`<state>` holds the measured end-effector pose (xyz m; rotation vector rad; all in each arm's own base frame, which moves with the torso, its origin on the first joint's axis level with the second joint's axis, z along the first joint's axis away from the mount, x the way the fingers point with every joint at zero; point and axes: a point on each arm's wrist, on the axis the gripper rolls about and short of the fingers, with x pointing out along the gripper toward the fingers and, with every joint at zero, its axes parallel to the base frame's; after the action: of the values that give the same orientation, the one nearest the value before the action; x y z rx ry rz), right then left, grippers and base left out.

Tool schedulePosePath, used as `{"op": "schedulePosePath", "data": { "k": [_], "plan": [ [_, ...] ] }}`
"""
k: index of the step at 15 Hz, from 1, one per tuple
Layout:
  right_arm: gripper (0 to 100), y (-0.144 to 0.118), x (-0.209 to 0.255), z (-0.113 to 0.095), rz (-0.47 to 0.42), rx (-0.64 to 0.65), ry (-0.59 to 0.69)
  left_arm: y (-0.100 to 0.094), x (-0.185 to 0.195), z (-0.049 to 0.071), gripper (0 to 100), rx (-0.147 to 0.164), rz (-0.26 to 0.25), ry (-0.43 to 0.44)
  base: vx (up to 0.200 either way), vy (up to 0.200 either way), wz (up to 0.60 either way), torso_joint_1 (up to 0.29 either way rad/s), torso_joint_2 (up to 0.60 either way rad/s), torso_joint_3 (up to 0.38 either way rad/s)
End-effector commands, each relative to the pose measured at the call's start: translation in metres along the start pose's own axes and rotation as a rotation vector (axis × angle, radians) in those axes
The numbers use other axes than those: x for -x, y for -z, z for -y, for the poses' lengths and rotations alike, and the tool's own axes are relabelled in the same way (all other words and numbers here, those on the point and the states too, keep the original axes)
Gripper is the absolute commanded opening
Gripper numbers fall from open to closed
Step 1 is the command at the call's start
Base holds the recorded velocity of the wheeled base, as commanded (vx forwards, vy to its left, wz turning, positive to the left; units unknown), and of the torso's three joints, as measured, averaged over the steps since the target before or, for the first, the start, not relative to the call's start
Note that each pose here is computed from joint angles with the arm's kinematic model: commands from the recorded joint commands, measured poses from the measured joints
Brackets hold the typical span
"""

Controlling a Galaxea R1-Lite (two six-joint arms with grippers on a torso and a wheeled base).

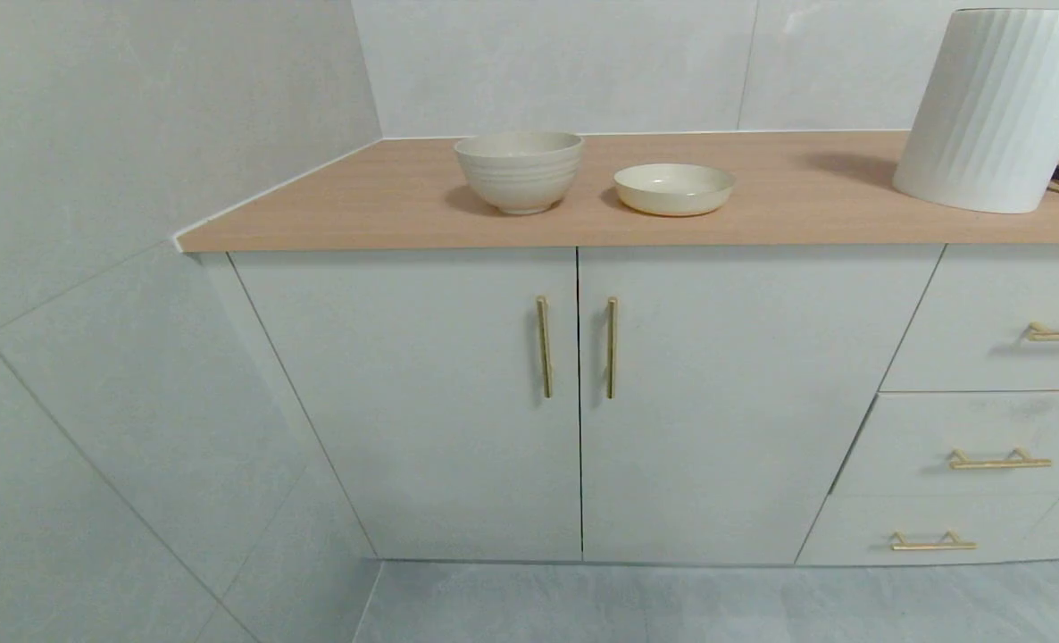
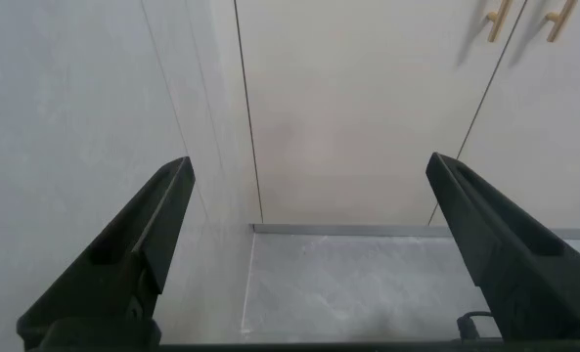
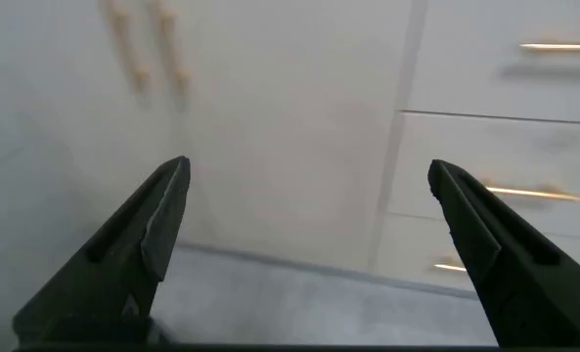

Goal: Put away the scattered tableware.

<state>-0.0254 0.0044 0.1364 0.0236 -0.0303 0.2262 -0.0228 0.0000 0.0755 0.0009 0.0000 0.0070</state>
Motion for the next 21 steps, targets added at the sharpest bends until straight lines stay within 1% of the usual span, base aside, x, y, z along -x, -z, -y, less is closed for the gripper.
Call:
{"op": "schedulePosePath", "data": {
  "k": [1,2,3,4,5,6,7,8,9,10,13,15,16,17,18,19,21],
  "plan": [
    [100,-0.043,-0.065,0.008,-0.275,-0.078,-0.177,0.0,0.0,0.0,100,0.001,0.0,-0.001,0.0,0.0,0.0,0.0,0.0,0.0],
    [100,-0.054,-0.086,0.01,-0.326,-0.102,-0.221,0.0,0.0,0.0,100,0.001,0.0,-0.001,0.0,0.0,0.0,0.0,0.0,0.0],
    [100,-0.066,-0.119,0.007,-0.39,-0.133,-0.319,0.0,0.0,0.0,100,0.001,0.0,-0.001,0.0,0.0,0.0,0.0,0.0,0.0],
    [100,-0.066,-0.121,0.007,-0.392,-0.134,-0.326,0.0,0.0,0.0,100,0.001,0.0,-0.001,0.0,0.0,0.0,0.0,0.0,0.0],
    [100,-0.072,-0.174,-0.013,-0.45,-0.132,-0.473,0.0,0.0,0.0,100,-0.001,0.0,-0.001,0.0,0.0,0.0,0.0,0.0,0.0],
    [100,-0.069,-0.198,-0.02,-0.456,-0.126,-0.501,0.0,0.0,0.0,100,-0.001,0.0,-0.001,0.0,0.0,0.0,0.0,0.0,0.0],
    [100,-0.066,-0.224,-0.032,-0.443,-0.112,-0.53,0.0,0.0,0.0,100,-0.001,0.0,-0.001,0.0,0.0,0.0,0.0,0.0,0.0],
    [100,-0.062,-0.246,-0.038,-0.432,-0.109,-0.54,0.0,0.0,0.0,100,-0.001,0.0,-0.001,0.0,0.0,0.0,0.0,0.0,0.0],
    [100,-0.062,-0.246,-0.038,-0.432,-0.109,-0.54,0.0,0.0,0.0,100,-0.001,0.0,-0.001,0.0,0.0,0.0,0.0,0.0,0.0],
    [100,-0.056,-0.28,-0.052,-0.422,-0.108,-0.567,0.0,0.0,0.0,100,-0.001,0.0,-0.001,0.0,0.0,0.0,0.0,0.0,0.0],
    [100,-0.053,-0.318,-0.067,-0.432,-0.139,-0.582,0.0,0.0,0.0,100,0.001,0.0,-0.001,0.0,0.0,0.0,0.0,0.0,0.0],
    [100,-0.05,-0.341,-0.085,-0.447,-0.191,-0.605,0.0,0.0,0.0,100,-0.001,0.0,-0.001,0.0,0.0,0.0,0.0,0.0,0.0],
    [100,-0.041,-0.352,-0.093,-0.463,-0.192,-0.621,0.0,0.0,0.0,100,-0.001,0.0,-0.001,0.0,0.0,0.0,0.0,0.0,0.0],
    [100,-0.027,-0.363,-0.103,-0.466,-0.185,-0.638,0.0,0.0,0.0,100,0.001,0.0,-0.001,0.0,0.0,0.0,0.0,0.0,0.0],
    [100,-0.018,-0.371,-0.111,-0.43,-0.183,-0.647,0.0,0.0,0.0,100,-0.001,0.0,-0.001,0.0,0.0,0.0,0.0,0.0,0.0],
    [100,-0.007,-0.379,-0.117,-0.392,-0.181,-0.63,0.0,0.0,0.0,100,-0.001,0.0,-0.001,0.0,0.0,0.0,0.0,0.0,0.0],
    [100,0.008,-0.391,-0.127,-0.348,-0.179,-0.552,0.0,0.0,0.0,100,0.001,0.0,-0.001,0.0,0.0,0.0,0.0,0.0,0.0]
  ]
}}
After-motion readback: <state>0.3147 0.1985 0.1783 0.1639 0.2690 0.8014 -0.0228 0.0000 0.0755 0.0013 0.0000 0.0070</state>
